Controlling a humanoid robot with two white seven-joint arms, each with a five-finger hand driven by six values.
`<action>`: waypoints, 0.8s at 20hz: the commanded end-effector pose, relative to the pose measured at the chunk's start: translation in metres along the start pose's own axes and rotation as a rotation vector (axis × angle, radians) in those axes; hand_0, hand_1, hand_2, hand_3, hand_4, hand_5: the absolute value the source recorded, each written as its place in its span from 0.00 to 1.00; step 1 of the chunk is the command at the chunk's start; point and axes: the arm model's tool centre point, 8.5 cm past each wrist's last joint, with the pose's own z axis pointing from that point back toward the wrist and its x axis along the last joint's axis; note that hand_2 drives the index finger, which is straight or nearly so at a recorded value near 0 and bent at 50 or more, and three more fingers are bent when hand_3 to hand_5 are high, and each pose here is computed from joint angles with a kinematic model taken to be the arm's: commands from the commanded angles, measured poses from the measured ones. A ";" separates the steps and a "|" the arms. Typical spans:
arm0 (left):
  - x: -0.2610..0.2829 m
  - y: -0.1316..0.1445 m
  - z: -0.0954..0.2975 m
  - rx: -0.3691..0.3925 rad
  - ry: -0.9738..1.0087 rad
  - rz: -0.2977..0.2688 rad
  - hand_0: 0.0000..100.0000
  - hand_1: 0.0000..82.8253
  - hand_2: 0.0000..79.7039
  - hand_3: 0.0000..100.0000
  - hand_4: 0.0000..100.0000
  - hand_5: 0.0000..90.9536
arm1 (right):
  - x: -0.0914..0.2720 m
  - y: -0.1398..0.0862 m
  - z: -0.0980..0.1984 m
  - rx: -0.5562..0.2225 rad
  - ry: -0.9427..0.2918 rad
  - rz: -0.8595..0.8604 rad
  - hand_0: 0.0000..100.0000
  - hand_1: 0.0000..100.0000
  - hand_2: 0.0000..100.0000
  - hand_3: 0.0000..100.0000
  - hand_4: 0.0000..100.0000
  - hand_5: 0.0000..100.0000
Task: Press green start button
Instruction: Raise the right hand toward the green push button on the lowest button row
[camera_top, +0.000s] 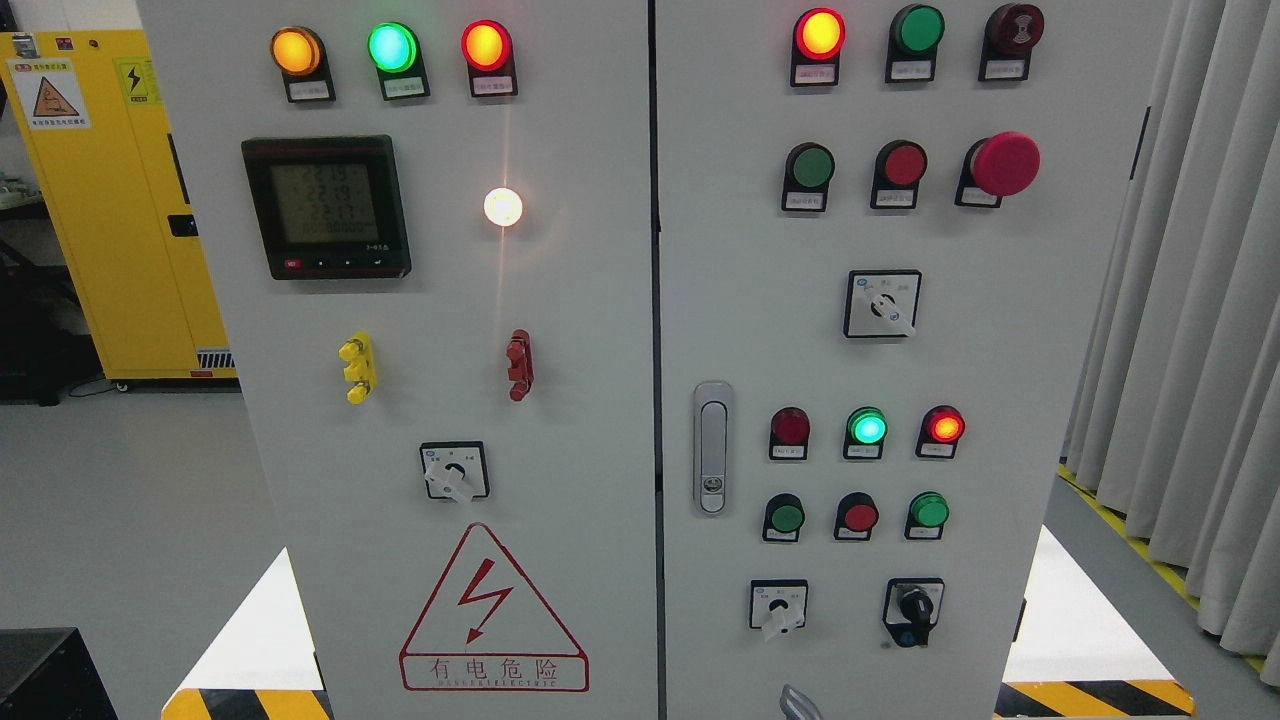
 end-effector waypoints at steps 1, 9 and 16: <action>0.001 0.000 0.000 0.000 -0.002 0.000 0.12 0.67 0.00 0.00 0.00 0.00 | -0.015 -0.025 -0.016 0.016 -0.036 0.350 0.45 0.77 0.00 0.62 0.76 0.67; 0.000 0.000 0.000 0.000 -0.001 0.000 0.12 0.67 0.00 0.00 0.00 0.00 | -0.008 -0.056 -0.074 -0.024 -0.130 0.617 0.59 0.89 0.01 1.00 1.00 1.00; 0.000 0.000 0.000 0.000 0.000 0.000 0.12 0.67 0.00 0.00 0.00 0.00 | -0.022 -0.062 -0.111 -0.016 -0.123 0.645 0.64 0.92 0.05 1.00 1.00 1.00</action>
